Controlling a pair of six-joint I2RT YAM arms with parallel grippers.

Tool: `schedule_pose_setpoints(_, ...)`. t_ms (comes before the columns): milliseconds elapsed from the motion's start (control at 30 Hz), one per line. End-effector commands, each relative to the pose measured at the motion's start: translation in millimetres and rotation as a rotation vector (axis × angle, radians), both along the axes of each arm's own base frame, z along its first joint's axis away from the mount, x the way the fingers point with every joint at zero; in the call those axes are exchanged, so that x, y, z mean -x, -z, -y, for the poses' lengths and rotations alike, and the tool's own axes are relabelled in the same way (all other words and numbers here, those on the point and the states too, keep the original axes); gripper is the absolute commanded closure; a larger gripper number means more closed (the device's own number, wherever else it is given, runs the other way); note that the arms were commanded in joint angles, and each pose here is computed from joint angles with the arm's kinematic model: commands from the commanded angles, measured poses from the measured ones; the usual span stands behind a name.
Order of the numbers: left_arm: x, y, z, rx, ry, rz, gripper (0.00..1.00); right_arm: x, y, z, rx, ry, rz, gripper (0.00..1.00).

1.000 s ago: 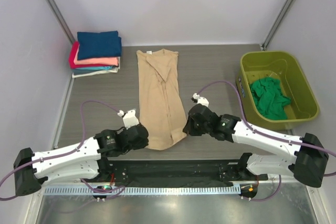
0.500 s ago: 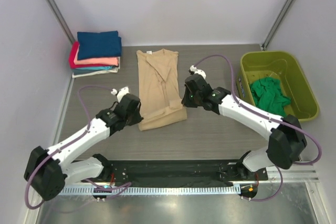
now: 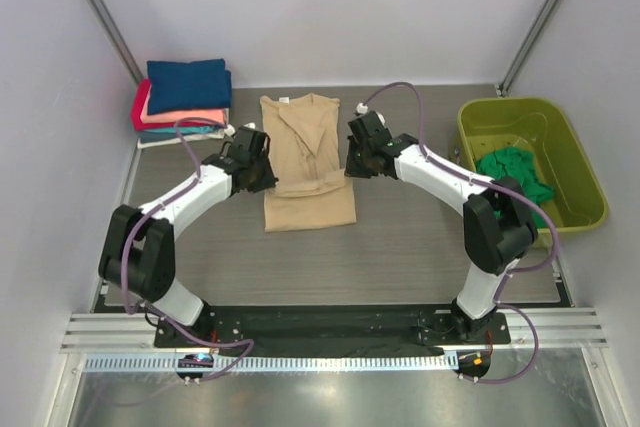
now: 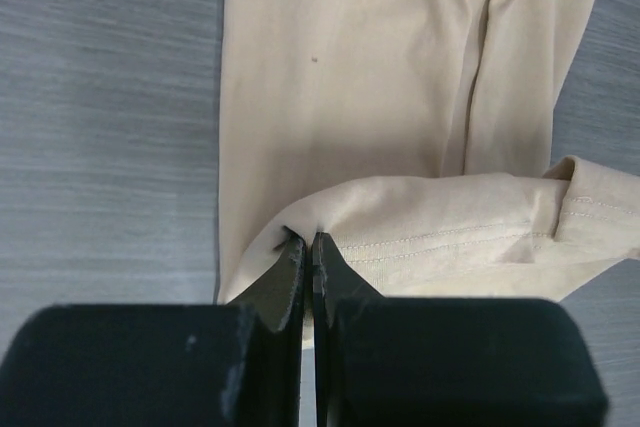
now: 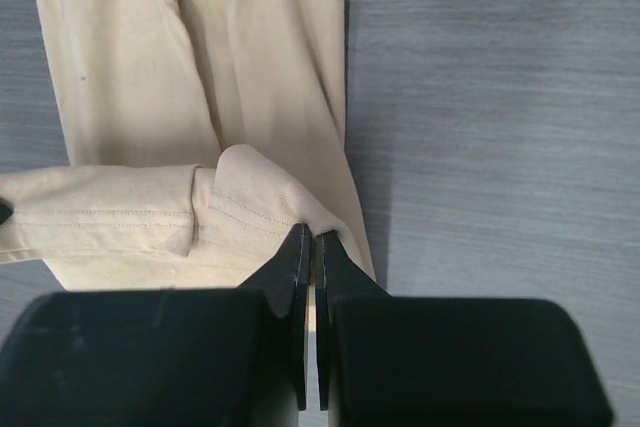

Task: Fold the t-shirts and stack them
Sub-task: Fold the tshirt

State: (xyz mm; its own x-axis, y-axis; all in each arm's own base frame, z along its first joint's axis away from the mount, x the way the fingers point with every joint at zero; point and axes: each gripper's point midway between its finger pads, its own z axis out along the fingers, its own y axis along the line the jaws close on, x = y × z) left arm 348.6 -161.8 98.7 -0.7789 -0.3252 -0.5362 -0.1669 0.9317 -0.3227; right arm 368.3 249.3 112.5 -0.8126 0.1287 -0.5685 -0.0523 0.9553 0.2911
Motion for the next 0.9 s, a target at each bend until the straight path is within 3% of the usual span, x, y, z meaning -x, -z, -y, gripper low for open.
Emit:
schedule_pose_setpoints(0, -26, -6, 6, 0.026, 0.034, 0.026, 1.00, -26, -19, -11, -0.046, -0.030, 0.055, 0.99)
schedule_pose_setpoints(367, -76, 29, 0, 0.054, 0.009, -0.078, 0.97, -71, 15, -19, -0.069, -0.043, -0.018, 0.98)
schedule_pose_setpoints(433, -97, 21, -4, 0.067, -0.014, -0.091, 0.89, -90, 18, -18, -0.086, -0.028, -0.025, 0.87)
schedule_pose_setpoints(467, -101, 40, -6, 0.062, -0.027, -0.151, 0.87, -97, 17, -17, -0.089, -0.026, -0.029, 0.69)
schedule_pose_setpoints(567, -136, 20, -12, 0.136, -0.063, -0.173, 0.78, -134, 10, -11, -0.118, -0.002, -0.013, 0.46)
schedule_pose_setpoints(600, -138, 34, -21, 0.138, -0.091, -0.230, 0.73, -147, 8, -3, -0.140, 0.006, -0.017, 0.41)
schedule_pose_setpoints(633, -144, 32, -22, 0.147, -0.100, -0.237, 0.70, -164, -16, -5, -0.171, 0.005, 0.035, 0.38)
schedule_pose_setpoints(667, -160, 9, -18, 0.183, -0.089, -0.197, 0.68, -166, -8, -1, -0.167, 0.007, 0.000, 0.34)
schedule_pose_setpoints(767, -151, 0, -21, 0.175, -0.097, -0.230, 0.61, -168, -44, 11, -0.157, 0.004, 0.062, 0.31)
schedule_pose_setpoints(833, -144, -22, -21, 0.192, -0.095, -0.166, 0.59, -151, -34, 19, -0.137, 0.008, 0.028, 0.30)
schedule_pose_setpoints(867, -131, -5, -23, 0.192, -0.109, -0.187, 0.58, -145, -52, 20, -0.153, 0.004, 0.064, 0.30)
